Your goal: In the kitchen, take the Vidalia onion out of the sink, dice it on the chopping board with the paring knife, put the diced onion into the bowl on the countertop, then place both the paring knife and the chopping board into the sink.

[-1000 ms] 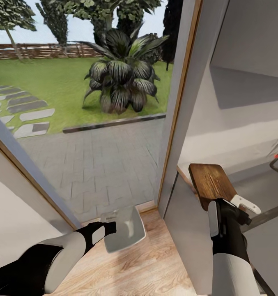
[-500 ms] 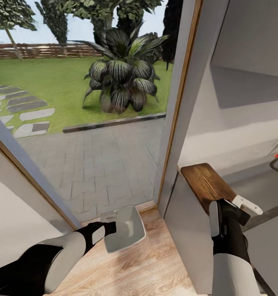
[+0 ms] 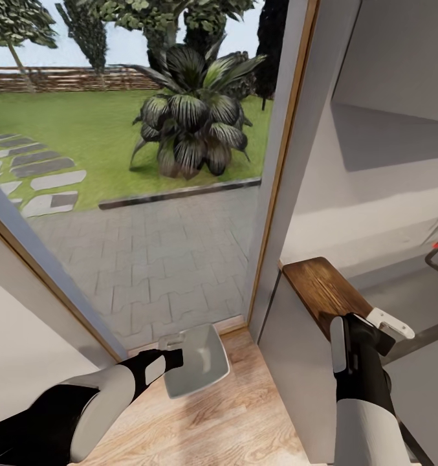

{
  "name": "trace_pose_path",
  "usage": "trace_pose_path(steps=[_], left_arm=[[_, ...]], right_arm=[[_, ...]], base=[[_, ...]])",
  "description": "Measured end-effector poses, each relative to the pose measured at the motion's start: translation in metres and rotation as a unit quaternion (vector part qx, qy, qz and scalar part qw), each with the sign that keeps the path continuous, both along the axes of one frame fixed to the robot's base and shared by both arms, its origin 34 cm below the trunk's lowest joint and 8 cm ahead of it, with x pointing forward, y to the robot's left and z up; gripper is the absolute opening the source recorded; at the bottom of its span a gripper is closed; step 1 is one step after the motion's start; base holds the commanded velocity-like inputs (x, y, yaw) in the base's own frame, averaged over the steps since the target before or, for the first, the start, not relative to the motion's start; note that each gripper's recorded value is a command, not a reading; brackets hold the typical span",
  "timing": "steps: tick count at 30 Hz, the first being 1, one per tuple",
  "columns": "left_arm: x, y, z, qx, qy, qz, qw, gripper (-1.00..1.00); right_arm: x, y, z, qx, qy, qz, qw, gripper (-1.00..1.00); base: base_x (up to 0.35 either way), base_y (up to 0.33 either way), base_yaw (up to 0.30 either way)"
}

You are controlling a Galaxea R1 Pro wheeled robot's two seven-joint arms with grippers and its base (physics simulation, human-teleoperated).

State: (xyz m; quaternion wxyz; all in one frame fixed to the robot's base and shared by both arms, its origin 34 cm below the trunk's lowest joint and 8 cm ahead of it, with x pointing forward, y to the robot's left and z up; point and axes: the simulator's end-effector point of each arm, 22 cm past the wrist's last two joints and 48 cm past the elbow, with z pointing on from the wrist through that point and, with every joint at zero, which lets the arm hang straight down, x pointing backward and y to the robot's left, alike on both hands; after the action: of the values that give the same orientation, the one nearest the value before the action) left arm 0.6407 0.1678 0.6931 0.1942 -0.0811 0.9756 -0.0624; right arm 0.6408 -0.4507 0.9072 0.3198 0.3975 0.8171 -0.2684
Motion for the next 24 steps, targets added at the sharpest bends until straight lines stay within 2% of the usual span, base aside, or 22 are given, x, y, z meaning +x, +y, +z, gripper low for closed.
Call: trace_pose_path(steps=[15, 24], left_arm=[[0.005, -0.002, 0.009, -0.001, -0.009, -0.001, 1.0000, -1.00], [0.009, -0.002, 0.017, -0.001, -0.015, -0.001, 0.9999, -1.00]], right_arm=[[-0.002, 0.002, 0.001, 0.004, 0.007, 0.003, 1.0000, -1.00], [-0.001, 0.003, 0.008, 0.006, -0.002, 0.002, 1.0000, -1.00]], base=[[0.000, 0.000, -0.067], [0.000, 0.000, -0.084]])
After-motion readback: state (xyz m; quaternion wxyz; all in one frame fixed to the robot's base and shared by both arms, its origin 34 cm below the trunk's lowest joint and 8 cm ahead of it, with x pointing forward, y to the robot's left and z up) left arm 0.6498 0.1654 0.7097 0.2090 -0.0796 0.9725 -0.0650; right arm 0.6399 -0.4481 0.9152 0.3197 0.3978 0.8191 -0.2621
